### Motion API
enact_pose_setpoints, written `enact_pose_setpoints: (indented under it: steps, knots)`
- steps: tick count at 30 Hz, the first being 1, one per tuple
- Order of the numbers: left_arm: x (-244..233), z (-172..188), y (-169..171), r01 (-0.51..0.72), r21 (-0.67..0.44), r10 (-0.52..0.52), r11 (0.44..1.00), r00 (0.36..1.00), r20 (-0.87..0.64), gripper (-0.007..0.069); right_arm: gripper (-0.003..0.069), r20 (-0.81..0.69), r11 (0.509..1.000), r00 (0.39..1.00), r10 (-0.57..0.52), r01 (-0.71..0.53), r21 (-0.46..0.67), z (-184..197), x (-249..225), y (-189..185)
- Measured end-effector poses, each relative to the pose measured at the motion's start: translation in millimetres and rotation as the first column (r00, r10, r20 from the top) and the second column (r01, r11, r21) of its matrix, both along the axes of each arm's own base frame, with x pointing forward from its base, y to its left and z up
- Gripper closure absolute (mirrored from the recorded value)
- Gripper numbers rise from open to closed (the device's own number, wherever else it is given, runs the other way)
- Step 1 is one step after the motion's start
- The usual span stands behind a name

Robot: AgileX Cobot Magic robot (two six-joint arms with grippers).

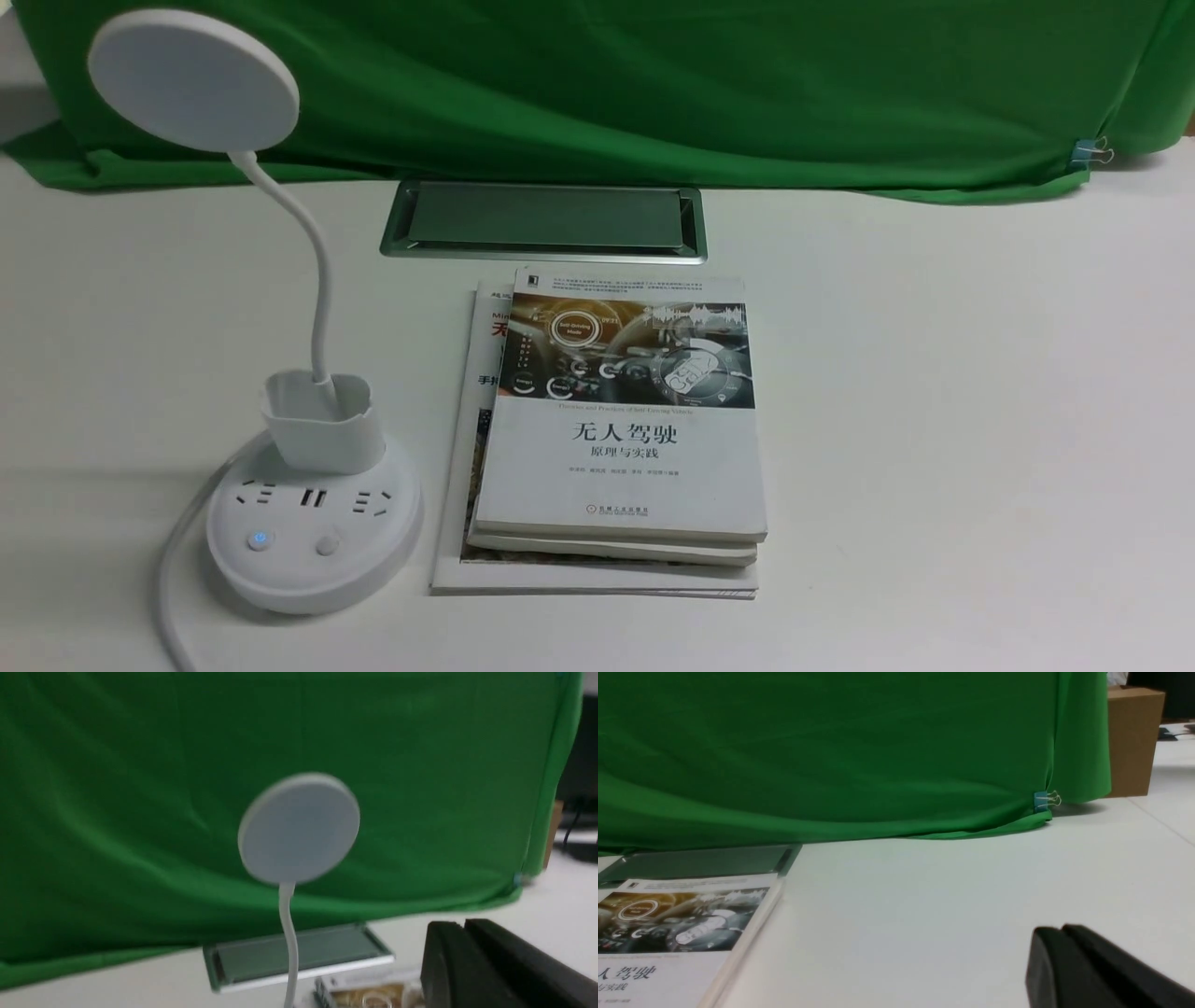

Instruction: Turn off the desk lamp on the white desktop by hand.

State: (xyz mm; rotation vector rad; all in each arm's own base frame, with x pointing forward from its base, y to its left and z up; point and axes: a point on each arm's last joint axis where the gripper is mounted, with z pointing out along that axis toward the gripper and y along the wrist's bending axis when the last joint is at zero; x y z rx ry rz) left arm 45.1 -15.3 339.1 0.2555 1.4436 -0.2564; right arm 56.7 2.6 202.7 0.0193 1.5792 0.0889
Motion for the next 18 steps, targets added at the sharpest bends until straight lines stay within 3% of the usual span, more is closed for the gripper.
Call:
enact_pose_setpoints:
  steps: [5,12,15,16,18]
  knots:
    - [4,-17,0,-0.016,0.019,0.016,1.0,1.0,-0.007,0.0607,0.0622,0.0,1.0,1.0,0.0,0.0,0.0,0,0,0]
    - [0,-56,7,-0.14,-0.006,0.14,0.99,0.99,-0.005,0.0607,0.0622,0.0,1.0,1.0,0.0,0.0,0.0,0,0,0]
    - [3,-94,9,-0.203,-0.008,0.202,0.979,0.977,-0.064,0.0607,0.0622,0.0,1.0,1.0,0.0,0.0,0.0,0,0,0]
    - [5,-103,9,-0.281,-0.005,0.28,0.96,0.957,-0.083,0.0607,0.0622,-0.001,1.0,1.0,0.0,0.0,0.0,0,0,0]
    - [9,-125,10,-0.23,0.02,0.231,0.973,0.961,-0.153,0.0607,0.0622,-0.001,1.0,1.0,0.0,0.0,0.0,0,0,0]
